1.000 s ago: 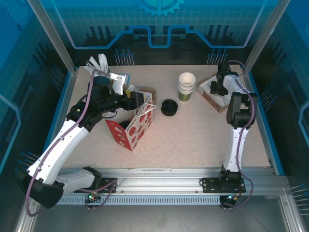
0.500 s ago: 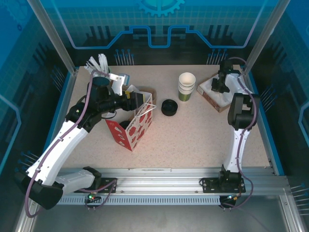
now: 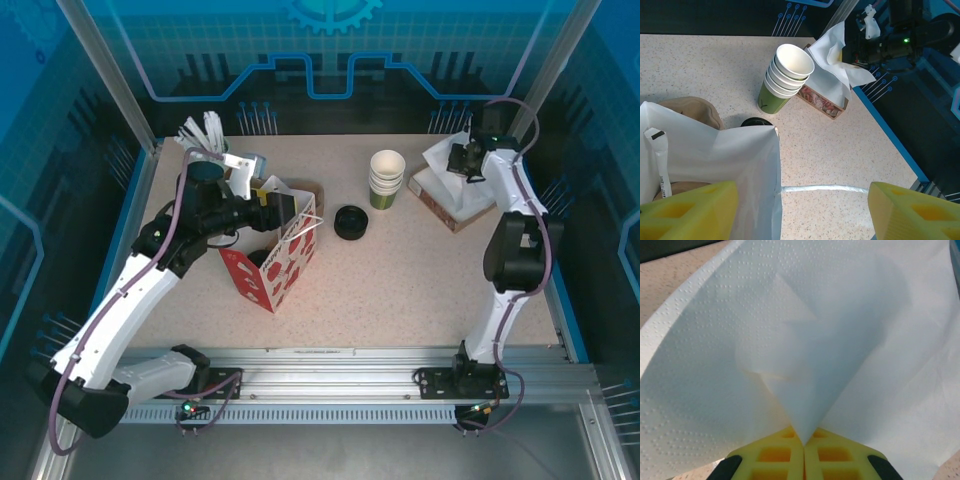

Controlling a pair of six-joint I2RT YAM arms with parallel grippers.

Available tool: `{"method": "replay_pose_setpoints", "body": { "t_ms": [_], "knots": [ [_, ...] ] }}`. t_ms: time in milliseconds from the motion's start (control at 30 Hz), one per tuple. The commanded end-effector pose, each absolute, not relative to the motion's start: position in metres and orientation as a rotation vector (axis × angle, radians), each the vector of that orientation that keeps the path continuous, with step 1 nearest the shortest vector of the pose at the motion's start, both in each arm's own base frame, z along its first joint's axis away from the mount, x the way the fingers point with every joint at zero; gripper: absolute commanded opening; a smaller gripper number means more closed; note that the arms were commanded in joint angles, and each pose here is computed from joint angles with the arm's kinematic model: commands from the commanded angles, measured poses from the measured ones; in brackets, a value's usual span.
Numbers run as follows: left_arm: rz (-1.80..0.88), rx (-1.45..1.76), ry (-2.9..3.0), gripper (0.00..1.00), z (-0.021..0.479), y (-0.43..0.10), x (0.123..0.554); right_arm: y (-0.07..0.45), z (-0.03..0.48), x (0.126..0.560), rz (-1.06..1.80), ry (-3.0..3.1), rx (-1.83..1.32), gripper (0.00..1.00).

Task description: Pack the takeout coffee

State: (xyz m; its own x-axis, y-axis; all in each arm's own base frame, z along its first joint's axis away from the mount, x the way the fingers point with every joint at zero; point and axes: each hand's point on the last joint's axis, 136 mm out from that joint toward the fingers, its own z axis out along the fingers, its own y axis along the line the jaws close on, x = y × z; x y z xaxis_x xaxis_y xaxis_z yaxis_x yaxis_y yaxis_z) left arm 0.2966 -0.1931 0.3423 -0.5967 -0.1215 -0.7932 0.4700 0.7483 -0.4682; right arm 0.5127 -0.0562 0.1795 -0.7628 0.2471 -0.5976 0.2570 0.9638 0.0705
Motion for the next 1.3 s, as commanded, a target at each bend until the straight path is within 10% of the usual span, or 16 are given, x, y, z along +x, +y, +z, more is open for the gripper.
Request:
{"method": "replay_pose_setpoints", "body": {
  "t_ms": [0, 433, 1033, 1267],
  "knots": [
    [-0.895, 0.255, 2.013, 0.71, 0.357, -0.196, 0.29, -0.054, 0.224, 0.501, 0.031, 2.367, 0.336, 0.09],
    [-1.024, 0.284, 1.911, 0.75, 0.413, -0.21, 0.283, 0.124, 0.378, 0.369, 0.352, 1.814, -0.359, 0.09],
    [-1.008, 0.271, 1.956, 0.82, 0.458, -0.223, 0.291, 0.309, 0.393, 0.263, 0.399, 1.458, -1.003, 0.08],
    [-0.884, 0.251, 1.934, 0.37, 0.465, -0.217, 0.313, 0.333, 0.392, 0.253, 0.418, 1.405, -1.069, 0.1]
  ]
}}
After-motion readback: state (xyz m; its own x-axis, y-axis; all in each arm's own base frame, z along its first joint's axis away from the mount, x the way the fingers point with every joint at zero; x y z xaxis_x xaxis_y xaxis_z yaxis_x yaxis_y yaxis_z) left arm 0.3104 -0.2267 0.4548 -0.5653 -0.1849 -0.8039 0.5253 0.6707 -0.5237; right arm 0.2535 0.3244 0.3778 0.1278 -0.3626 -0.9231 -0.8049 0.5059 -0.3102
